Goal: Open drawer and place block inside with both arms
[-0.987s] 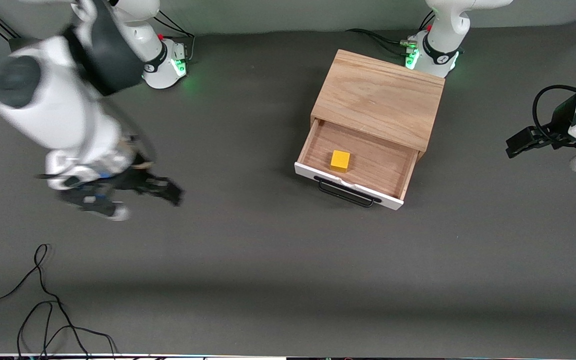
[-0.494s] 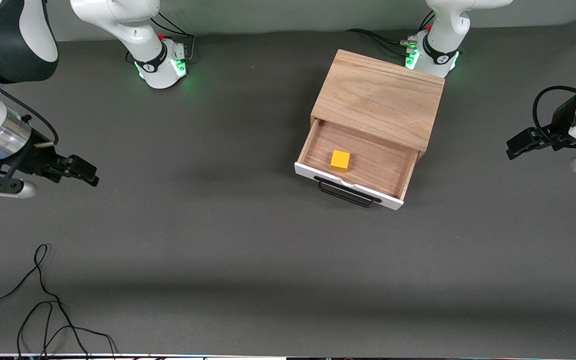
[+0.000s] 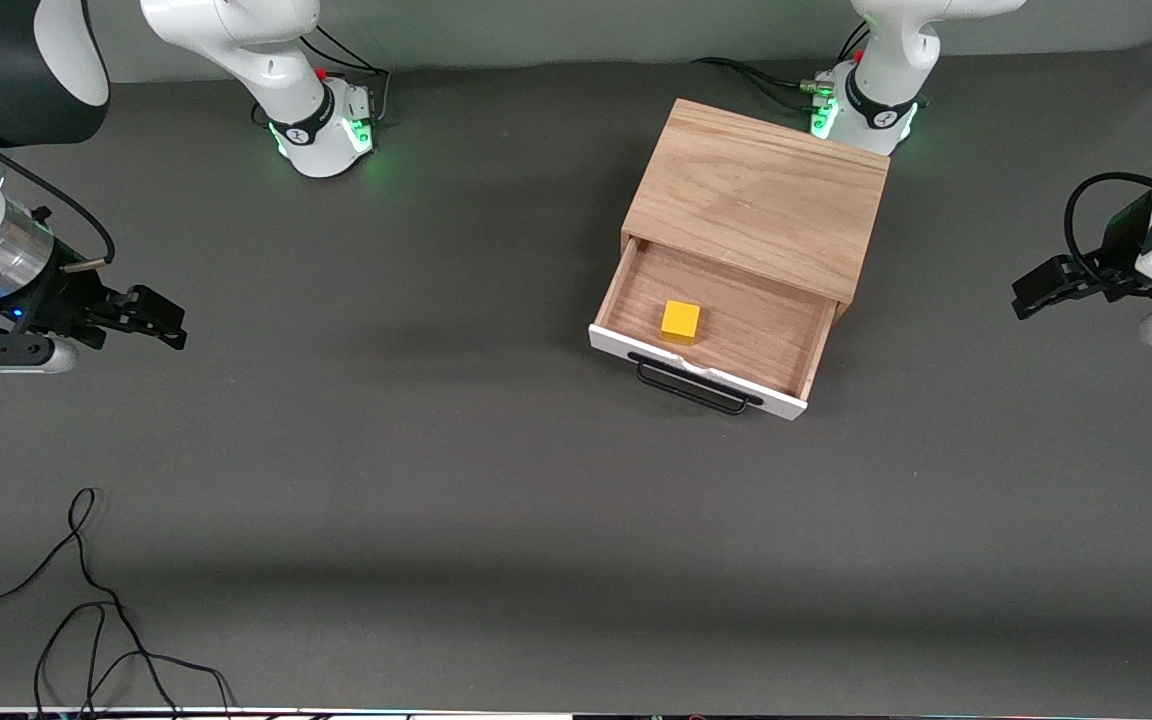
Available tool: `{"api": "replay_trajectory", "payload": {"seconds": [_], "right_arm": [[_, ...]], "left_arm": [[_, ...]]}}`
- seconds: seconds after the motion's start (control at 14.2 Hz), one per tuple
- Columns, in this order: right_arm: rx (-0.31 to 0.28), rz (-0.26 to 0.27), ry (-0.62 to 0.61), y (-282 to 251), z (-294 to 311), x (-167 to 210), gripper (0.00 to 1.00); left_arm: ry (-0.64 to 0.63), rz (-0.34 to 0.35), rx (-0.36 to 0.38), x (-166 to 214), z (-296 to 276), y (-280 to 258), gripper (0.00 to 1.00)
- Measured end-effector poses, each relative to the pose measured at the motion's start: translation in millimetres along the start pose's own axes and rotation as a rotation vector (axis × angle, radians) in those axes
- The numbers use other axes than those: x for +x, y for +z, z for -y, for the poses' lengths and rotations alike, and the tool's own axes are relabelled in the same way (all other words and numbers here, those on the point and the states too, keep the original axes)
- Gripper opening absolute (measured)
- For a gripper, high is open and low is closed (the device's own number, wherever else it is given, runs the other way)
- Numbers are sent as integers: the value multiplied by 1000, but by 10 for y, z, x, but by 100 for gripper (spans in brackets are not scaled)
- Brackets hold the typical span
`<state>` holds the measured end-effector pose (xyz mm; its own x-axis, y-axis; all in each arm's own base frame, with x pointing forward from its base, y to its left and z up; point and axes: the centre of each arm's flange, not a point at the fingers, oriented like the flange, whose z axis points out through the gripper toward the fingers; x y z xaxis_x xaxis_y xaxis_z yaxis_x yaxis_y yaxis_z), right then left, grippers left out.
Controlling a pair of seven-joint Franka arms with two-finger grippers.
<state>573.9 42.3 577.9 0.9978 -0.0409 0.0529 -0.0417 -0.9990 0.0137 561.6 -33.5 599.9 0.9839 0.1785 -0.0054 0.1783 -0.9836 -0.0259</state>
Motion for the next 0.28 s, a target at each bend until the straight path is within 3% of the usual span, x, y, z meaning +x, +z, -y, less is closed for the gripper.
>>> {"api": "replay_trajectory", "payload": {"seconds": [0.28], "right_arm": [[39, -21, 44, -121, -249, 45, 100]], "left_arm": [[1, 0, 0, -2, -7, 1, 100]]}}
